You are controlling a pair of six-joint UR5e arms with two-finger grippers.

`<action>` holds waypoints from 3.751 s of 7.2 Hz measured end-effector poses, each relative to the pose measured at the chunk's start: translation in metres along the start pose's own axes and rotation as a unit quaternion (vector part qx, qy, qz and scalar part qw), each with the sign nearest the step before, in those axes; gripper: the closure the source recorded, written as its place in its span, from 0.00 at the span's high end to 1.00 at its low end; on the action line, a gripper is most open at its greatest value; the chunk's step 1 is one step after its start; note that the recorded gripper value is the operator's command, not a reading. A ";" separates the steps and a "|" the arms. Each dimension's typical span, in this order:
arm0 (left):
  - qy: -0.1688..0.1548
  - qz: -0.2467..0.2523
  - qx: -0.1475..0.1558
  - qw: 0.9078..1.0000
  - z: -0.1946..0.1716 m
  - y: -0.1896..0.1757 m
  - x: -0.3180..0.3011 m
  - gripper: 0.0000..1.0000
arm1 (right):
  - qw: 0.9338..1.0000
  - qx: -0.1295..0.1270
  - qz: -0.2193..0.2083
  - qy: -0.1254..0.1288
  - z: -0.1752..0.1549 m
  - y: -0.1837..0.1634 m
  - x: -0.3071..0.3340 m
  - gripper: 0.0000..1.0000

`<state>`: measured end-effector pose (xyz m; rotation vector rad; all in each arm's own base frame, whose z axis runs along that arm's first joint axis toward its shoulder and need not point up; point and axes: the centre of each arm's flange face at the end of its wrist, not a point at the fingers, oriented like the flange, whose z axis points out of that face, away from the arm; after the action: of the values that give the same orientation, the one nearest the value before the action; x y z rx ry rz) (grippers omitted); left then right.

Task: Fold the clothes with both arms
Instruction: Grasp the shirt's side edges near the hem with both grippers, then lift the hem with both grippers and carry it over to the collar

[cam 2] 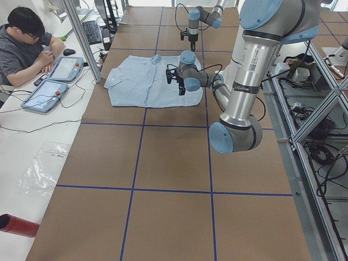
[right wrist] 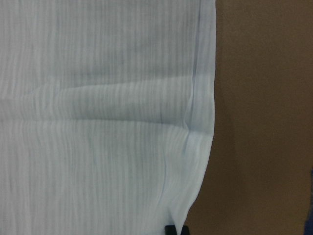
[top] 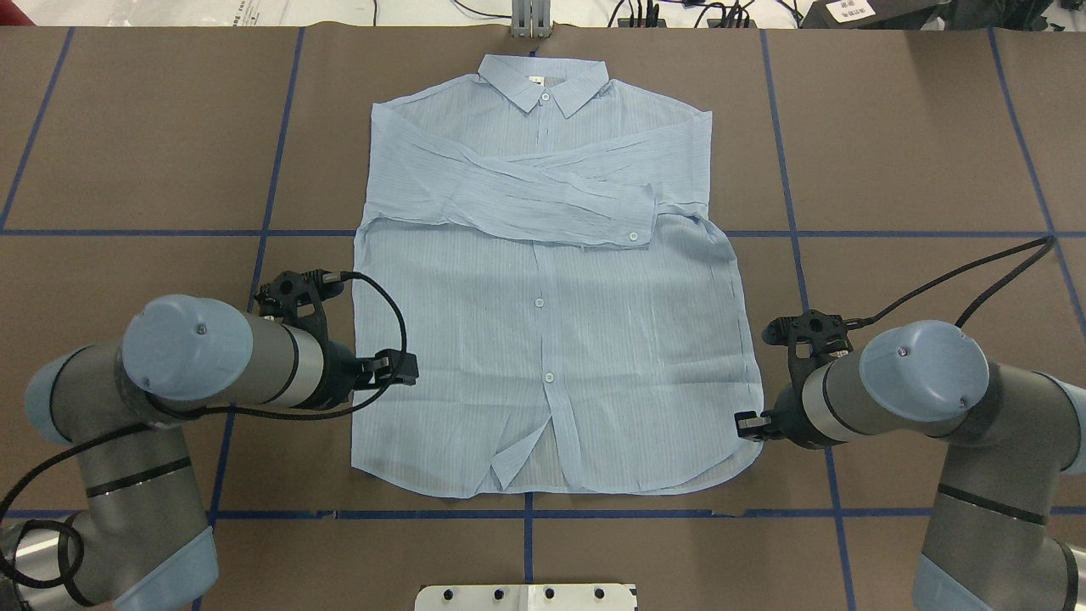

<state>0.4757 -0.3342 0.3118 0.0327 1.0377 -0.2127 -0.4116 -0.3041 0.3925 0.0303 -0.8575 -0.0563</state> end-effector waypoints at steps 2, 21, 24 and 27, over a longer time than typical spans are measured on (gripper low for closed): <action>-0.021 0.008 -0.020 1.000 0.019 0.033 -0.013 0.88 | 1.000 0.003 0.003 -0.005 -0.005 -0.002 -0.002 0.00; -0.069 0.000 -0.028 0.997 0.028 0.042 -0.020 0.00 | 1.000 0.012 0.014 -0.006 -0.013 -0.016 0.006 0.00; -0.068 0.006 -0.023 0.997 0.005 0.034 -0.012 0.00 | 0.999 0.015 0.027 -0.020 -0.029 -0.034 0.008 0.00; -0.068 0.021 -0.018 0.997 -0.013 0.027 -0.006 0.00 | 0.999 0.018 0.034 -0.031 -0.040 -0.046 0.007 0.00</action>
<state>0.4664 -0.3050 0.3086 0.0076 0.9035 -0.1553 -0.3779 -0.3506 0.3693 0.0335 -0.9211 0.0214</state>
